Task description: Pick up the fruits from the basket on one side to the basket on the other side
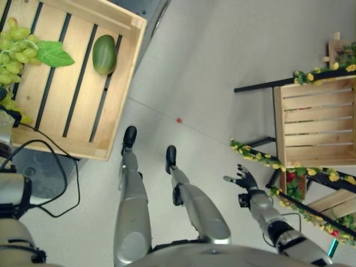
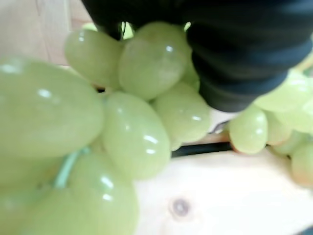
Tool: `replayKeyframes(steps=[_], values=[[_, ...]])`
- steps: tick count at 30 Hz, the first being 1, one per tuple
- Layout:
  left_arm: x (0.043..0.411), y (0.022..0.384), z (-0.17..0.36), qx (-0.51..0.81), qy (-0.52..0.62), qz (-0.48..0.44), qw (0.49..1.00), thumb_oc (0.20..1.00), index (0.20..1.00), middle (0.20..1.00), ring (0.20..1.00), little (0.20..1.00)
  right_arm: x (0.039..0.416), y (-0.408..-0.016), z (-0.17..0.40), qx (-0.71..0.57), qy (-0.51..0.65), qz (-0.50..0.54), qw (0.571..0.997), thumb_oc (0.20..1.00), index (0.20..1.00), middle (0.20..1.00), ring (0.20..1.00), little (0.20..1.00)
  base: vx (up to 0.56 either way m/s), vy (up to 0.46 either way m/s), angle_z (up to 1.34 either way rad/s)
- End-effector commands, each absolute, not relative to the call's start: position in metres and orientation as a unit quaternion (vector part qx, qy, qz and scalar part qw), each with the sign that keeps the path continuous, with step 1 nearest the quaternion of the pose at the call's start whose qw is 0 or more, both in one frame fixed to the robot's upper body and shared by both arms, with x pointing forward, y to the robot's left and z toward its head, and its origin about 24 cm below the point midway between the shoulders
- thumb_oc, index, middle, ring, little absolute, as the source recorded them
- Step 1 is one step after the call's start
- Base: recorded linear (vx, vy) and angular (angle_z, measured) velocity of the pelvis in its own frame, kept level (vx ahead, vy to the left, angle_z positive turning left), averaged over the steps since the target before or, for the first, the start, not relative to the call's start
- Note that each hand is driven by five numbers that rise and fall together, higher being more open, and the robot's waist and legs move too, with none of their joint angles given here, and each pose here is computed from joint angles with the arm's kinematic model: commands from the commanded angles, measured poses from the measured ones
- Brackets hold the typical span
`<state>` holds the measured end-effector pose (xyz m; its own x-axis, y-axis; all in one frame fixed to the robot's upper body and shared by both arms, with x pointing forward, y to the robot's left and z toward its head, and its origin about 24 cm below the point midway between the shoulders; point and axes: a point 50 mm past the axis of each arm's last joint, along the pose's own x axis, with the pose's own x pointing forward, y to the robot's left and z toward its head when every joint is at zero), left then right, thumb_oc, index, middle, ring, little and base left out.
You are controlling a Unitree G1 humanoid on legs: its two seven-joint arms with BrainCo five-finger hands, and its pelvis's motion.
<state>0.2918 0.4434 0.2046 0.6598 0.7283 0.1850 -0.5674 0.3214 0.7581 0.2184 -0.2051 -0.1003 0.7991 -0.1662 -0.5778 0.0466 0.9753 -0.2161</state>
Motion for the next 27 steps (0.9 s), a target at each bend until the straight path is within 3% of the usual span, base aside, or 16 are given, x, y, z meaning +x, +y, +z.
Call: replayKeyframes(steps=[1,11,27], values=[[0.308,0.421,0.198,0.476,0.067,0.328,0.813,0.2,0.2,0.2,0.2,0.2,0.189,-0.244,-0.104,-0.13,0.327,-0.096,0.931,1.0,1.0,1.0,1.0,1.0,0.0,-0.001,-0.08],[0.31,0.388,0.249,0.526,-0.072,0.265,0.805,0.2,0.2,0.2,0.2,0.2,0.172,-0.254,-0.112,-0.132,0.357,-0.103,0.919,1.0,1.0,1.0,1.0,1.0,0.0,0.001,-0.03],[0.3,0.328,0.274,0.581,-0.18,0.109,0.786,0.2,0.2,0.2,0.2,0.2,0.163,-0.265,-0.114,-0.149,0.379,-0.09,0.909,1.0,1.0,1.0,1.0,1.0,0.0,0.004,0.02]])
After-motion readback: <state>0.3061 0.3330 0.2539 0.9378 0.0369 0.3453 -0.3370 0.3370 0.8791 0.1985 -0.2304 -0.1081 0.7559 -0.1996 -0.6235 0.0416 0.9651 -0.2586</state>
